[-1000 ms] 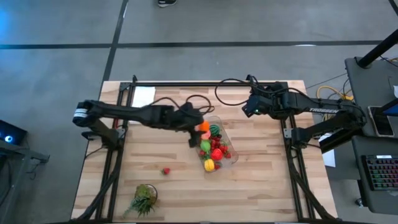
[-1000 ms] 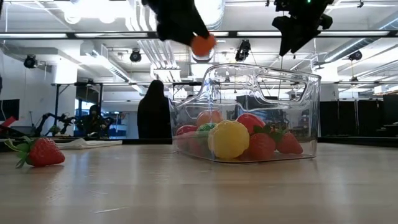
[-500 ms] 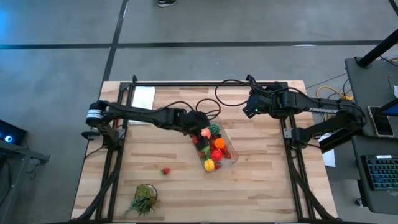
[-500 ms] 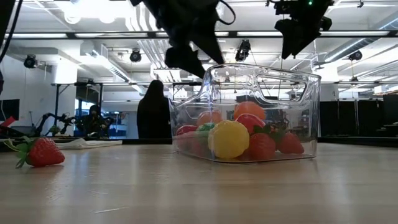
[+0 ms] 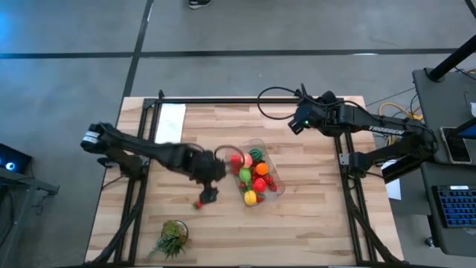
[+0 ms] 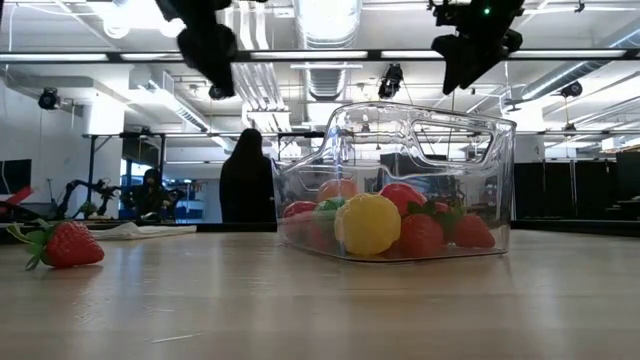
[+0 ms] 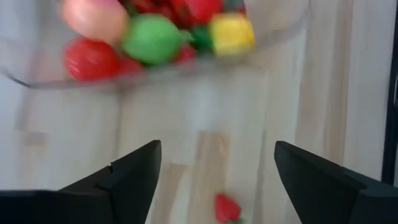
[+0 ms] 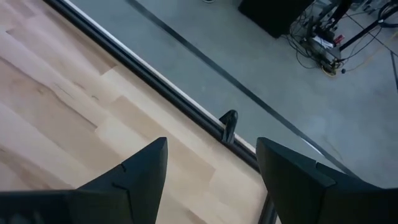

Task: Pick and placing Produce into tupperware
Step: Put the strawberry into the transparent bin

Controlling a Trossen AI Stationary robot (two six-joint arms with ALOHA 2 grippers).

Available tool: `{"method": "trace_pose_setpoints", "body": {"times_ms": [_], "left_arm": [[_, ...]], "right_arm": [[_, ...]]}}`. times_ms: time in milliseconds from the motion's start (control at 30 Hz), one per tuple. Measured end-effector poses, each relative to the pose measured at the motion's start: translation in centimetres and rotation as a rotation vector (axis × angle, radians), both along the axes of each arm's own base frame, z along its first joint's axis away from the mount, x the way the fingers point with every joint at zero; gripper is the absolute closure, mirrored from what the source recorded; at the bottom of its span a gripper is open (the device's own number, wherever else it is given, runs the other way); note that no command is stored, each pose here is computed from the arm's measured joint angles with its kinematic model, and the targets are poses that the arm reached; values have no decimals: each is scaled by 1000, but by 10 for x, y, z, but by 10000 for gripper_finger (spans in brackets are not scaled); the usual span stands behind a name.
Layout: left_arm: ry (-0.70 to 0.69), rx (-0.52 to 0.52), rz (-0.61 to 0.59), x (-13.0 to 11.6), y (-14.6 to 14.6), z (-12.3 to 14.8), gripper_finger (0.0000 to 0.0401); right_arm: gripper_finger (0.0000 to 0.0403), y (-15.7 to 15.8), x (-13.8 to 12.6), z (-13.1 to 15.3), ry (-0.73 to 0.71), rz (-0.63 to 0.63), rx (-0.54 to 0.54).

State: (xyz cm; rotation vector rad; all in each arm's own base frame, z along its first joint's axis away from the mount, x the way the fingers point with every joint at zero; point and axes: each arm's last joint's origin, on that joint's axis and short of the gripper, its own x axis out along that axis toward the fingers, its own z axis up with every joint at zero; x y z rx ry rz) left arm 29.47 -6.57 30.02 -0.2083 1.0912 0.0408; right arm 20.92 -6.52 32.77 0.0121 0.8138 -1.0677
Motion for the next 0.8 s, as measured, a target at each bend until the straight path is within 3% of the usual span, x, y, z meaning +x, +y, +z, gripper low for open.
{"method": "trace_pose_setpoints", "body": {"times_ms": [200,367,600,800], "left_arm": [[127,27,-122,-7,-38,-34,106],[218,-65,-160,-15,-62,-51,106],[259,-41,-102,-23,-67,-64,106],[305,-66,27,-31,-64,-89,106]], "right_arm": [[165,-1,1,-2,-6,-1,-1],[165,-1,1,-3,-4,-1,0],[165,-1,3,-2,-24,3,-6],[165,-2,3,-2,-24,3,-7]]}}
